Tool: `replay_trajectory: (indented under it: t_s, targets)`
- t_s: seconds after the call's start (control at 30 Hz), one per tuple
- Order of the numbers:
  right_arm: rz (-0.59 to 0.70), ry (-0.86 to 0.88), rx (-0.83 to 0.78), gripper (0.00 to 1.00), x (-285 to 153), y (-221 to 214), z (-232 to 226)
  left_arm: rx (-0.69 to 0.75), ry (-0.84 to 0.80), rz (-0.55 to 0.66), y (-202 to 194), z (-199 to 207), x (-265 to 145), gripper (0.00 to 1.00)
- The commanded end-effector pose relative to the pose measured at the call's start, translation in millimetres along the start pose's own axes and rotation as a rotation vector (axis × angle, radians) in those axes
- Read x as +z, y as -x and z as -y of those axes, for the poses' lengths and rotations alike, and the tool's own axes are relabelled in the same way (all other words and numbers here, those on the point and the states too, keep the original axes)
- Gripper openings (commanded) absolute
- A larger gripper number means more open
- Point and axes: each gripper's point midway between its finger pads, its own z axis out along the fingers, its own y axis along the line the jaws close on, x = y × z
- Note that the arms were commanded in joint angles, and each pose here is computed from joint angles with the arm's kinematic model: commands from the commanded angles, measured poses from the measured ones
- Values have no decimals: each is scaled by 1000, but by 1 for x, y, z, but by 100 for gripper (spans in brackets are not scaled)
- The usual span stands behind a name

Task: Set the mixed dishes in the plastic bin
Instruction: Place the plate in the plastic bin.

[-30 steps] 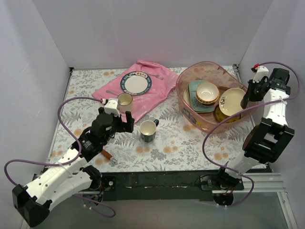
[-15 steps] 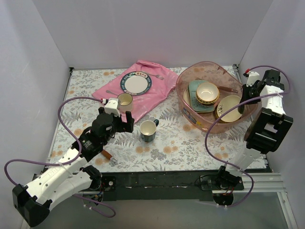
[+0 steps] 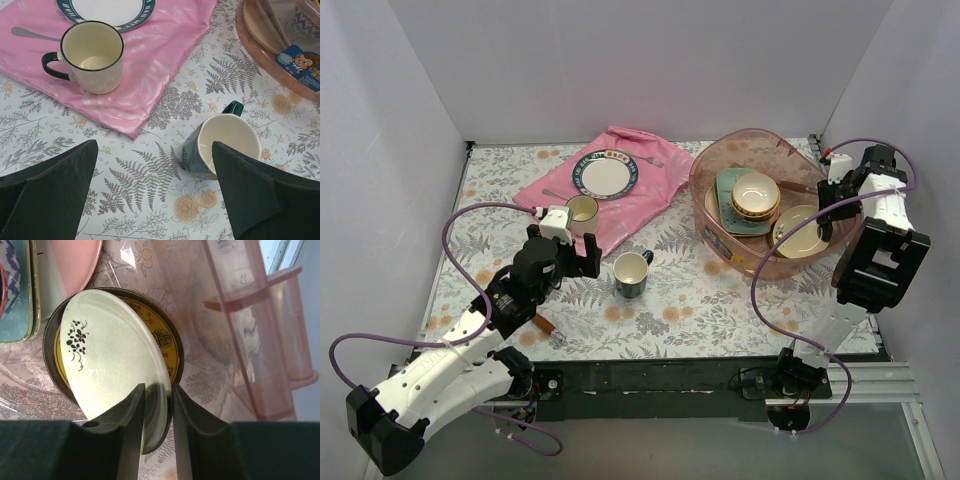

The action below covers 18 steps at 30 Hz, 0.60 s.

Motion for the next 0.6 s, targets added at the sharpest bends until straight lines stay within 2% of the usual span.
replay_trajectory:
  t_s: [0.0,0.13,0.3,0.57]
  targets:
    - [4,-49,-27,40,-6,5,13,18,27,-3,-2,-7,1,98]
    - [12,-69,-39,49,-10,8,16,22,25,-1,-2,-7,0,98]
    - [61,-108,-64,68,-24,18,19,24,16,-5,-2,-5,1,98]
    - [146,-107,-90,77,-45,31,9,21,-11,-5,-3,0,1,98]
